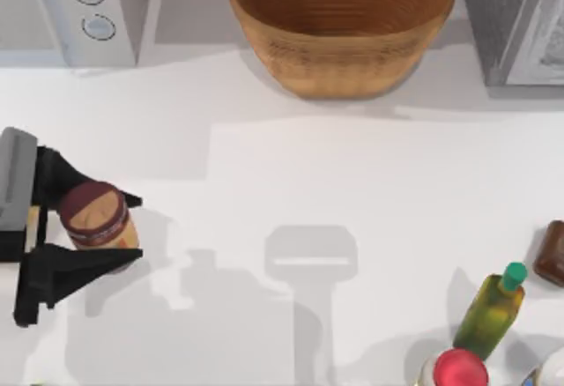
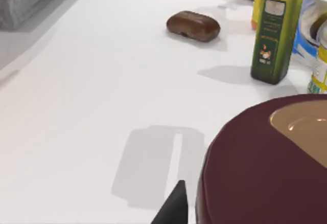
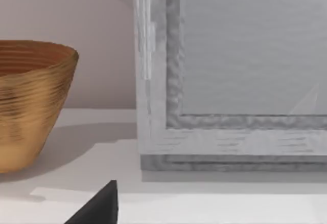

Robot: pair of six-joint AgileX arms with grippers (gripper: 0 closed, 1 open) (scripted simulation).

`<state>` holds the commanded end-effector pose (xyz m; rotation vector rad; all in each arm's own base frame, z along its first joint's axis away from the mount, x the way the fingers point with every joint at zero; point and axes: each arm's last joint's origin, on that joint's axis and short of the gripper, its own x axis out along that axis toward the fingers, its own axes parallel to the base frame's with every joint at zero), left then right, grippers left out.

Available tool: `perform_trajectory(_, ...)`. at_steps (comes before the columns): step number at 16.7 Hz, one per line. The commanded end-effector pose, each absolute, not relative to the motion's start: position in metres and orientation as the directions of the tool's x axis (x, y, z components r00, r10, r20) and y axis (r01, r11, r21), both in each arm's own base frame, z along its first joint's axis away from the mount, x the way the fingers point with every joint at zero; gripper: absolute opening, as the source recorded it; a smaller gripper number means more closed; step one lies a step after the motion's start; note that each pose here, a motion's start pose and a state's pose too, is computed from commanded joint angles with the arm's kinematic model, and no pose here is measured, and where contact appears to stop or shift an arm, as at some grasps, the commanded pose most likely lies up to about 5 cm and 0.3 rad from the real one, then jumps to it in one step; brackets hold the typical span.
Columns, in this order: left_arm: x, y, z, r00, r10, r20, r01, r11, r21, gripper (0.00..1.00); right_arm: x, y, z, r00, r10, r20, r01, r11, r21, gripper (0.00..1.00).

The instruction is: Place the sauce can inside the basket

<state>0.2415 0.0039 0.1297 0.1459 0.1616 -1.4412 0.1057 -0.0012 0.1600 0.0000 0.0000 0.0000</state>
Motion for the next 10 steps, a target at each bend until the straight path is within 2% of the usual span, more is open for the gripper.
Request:
perform_trajectory(6, 0.250, -0.001, 0.130, 0.103, -0.970, -0.219, 0.994, 0.106, -0.002, 0.00, 0.106, -0.001, 0.160, 1.000, 0.000, 0.000, 0.000, 1.000, 0.000, 1.00)
perform_trajectory(10, 0.291, -0.021, 0.134, 0.062, -0.944, -0.325, 0.997, 0.076, -0.032, 0.00, 0.106, -0.001, 0.160, 1.000, 0.000, 0.000, 0.000, 1.000, 0.000, 1.00)
